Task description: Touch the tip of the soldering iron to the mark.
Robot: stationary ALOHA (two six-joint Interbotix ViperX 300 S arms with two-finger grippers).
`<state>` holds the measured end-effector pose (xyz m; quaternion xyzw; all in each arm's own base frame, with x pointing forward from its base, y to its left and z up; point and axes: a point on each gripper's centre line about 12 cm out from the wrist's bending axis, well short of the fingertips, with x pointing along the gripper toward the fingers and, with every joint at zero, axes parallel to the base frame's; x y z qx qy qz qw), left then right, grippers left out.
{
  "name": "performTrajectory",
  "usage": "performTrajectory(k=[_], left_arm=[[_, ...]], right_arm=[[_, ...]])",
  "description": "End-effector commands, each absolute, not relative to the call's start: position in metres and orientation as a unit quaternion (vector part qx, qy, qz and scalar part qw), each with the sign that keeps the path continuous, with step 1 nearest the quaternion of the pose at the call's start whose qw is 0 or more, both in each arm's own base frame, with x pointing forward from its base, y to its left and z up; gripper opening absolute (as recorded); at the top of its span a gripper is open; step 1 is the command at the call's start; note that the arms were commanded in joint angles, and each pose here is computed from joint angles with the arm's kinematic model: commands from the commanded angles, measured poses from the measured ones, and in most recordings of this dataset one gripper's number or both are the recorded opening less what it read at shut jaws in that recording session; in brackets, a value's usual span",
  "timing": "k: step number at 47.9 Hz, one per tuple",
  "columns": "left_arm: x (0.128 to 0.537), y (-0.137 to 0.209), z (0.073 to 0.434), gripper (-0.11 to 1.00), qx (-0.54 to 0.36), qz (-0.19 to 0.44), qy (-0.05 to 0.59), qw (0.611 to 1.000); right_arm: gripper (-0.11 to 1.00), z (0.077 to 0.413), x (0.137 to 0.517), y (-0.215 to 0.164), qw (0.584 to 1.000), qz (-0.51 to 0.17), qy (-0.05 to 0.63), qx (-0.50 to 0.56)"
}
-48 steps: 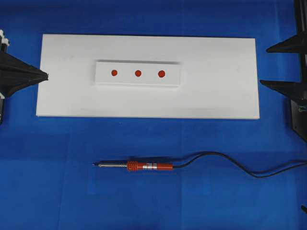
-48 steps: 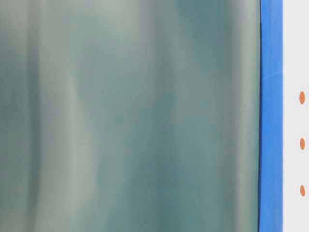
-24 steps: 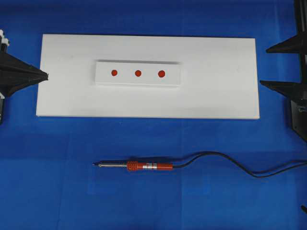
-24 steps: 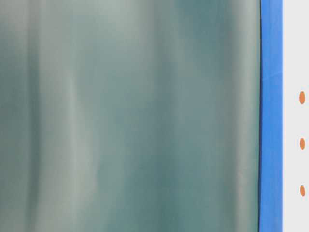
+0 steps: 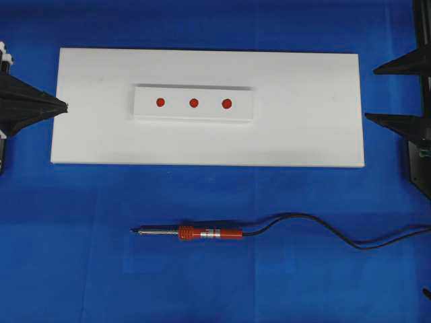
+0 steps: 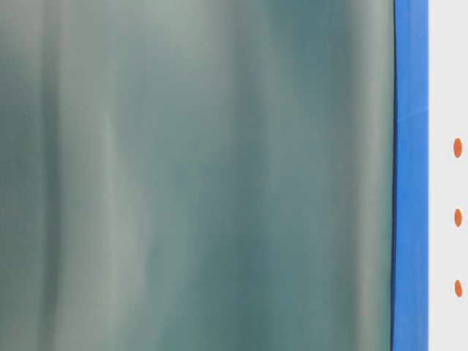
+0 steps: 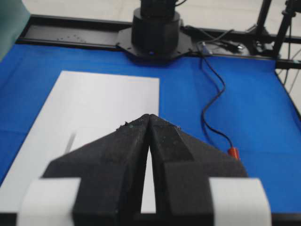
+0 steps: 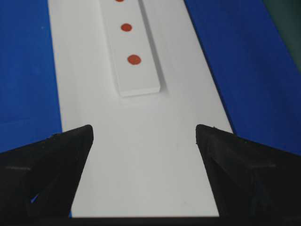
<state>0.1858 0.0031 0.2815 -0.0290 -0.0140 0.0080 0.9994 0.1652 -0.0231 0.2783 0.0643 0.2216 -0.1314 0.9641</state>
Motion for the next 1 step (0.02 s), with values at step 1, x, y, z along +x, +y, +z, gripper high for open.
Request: performTrajectory(k=[1], left_arm=[[0.1873,0.0028,0.2851,0.00,-0.029,0.007,-0.018,0.999]], right_arm=[[0.83,0.2833,0.1670,-0.0218,0.966,-0.126,0.214,0.065]])
